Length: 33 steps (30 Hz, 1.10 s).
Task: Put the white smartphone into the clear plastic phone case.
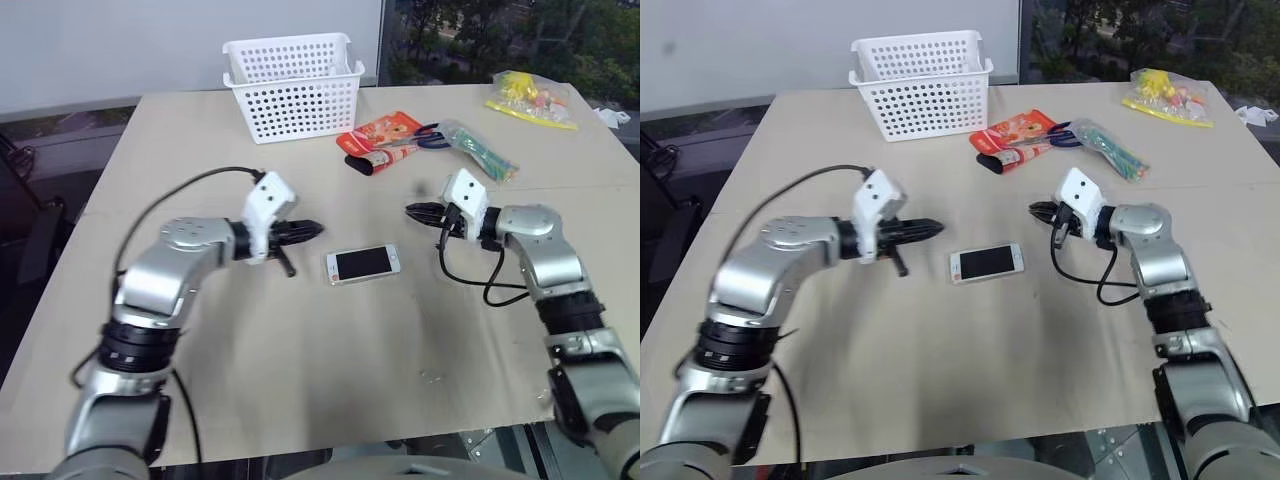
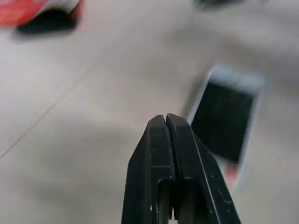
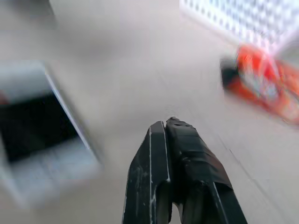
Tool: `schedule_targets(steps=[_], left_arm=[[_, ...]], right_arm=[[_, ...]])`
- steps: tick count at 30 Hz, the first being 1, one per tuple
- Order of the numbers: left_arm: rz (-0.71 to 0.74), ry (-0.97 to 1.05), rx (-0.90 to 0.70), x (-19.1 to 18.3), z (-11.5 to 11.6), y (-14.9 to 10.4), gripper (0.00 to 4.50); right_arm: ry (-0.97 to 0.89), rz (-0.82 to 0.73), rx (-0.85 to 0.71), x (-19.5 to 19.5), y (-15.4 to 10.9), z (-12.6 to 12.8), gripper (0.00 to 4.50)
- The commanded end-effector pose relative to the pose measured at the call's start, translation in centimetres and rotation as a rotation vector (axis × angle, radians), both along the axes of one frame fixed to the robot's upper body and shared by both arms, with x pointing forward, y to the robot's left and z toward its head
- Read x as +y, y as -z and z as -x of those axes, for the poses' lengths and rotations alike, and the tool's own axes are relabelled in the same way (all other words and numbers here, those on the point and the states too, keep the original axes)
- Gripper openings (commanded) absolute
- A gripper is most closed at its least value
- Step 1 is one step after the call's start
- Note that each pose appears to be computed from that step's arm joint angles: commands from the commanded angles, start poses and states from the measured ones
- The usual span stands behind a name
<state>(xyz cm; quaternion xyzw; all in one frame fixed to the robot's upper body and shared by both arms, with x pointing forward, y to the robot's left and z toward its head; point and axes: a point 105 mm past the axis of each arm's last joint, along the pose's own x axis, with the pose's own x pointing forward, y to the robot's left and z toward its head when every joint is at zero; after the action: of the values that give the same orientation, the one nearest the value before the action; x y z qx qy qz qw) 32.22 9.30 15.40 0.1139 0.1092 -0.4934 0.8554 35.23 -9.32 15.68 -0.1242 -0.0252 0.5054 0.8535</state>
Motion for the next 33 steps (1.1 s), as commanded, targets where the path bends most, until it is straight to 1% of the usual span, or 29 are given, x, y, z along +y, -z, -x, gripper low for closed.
schedule_targets(steps=[1,4,7,9,11,13,18,20,23,29,33], left_arm=[[0.015,0.061,-0.012,-2.2,0.7,1.0,0.0],[0.023,0.079,0.013,-3.0,1.1,2.0,0.0],[-0.012,0.079,0.053,-3.0,1.3,3.9,0.0],[-0.051,0.072,0.069,-2.6,1.5,5.3,0.0],[-0.073,0.061,0.075,-2.2,1.4,6.1,0.0],[-0.098,0.05,0.076,-1.8,1.4,6.7,0.0],[-0.119,0.015,0.075,-1.1,0.9,7.5,0.0],[-0.127,0.005,0.07,-1.0,0.8,7.7,0.0],[-0.123,0.001,0.071,-1.0,0.7,7.8,0.0],[-0.121,0.004,0.08,-1.1,0.9,7.9,0.0],[-0.129,0.006,0.084,-1.0,1.0,8.1,0.0]], right_arm=[[-0.054,-0.118,0.056,-0.4,0.2,2.3,0.02],[-0.048,-0.139,0.112,-0.7,1.2,3.1,0.02],[-0.09,-0.125,0.175,-0.7,2.1,4.4,0.02],[-0.097,-0.131,0.179,-0.3,2.2,4.7,0.02],[-0.094,-0.143,0.177,0.2,2.3,4.8,0.02],[-0.103,-0.105,0.177,0.4,3.2,5.0,0.02],[-0.086,0.002,0.165,0.0,6.1,4.6,0.02],[-0.078,0.03,0.156,-0.3,6.9,4.3,0.02],[-0.044,0.025,0.145,-0.5,7.3,3.5,0.02],[0.004,0.069,0.13,-0.8,8.7,2.5,0.02],[-0.005,0.086,0.143,-0.4,9.4,2.4,0.02]])
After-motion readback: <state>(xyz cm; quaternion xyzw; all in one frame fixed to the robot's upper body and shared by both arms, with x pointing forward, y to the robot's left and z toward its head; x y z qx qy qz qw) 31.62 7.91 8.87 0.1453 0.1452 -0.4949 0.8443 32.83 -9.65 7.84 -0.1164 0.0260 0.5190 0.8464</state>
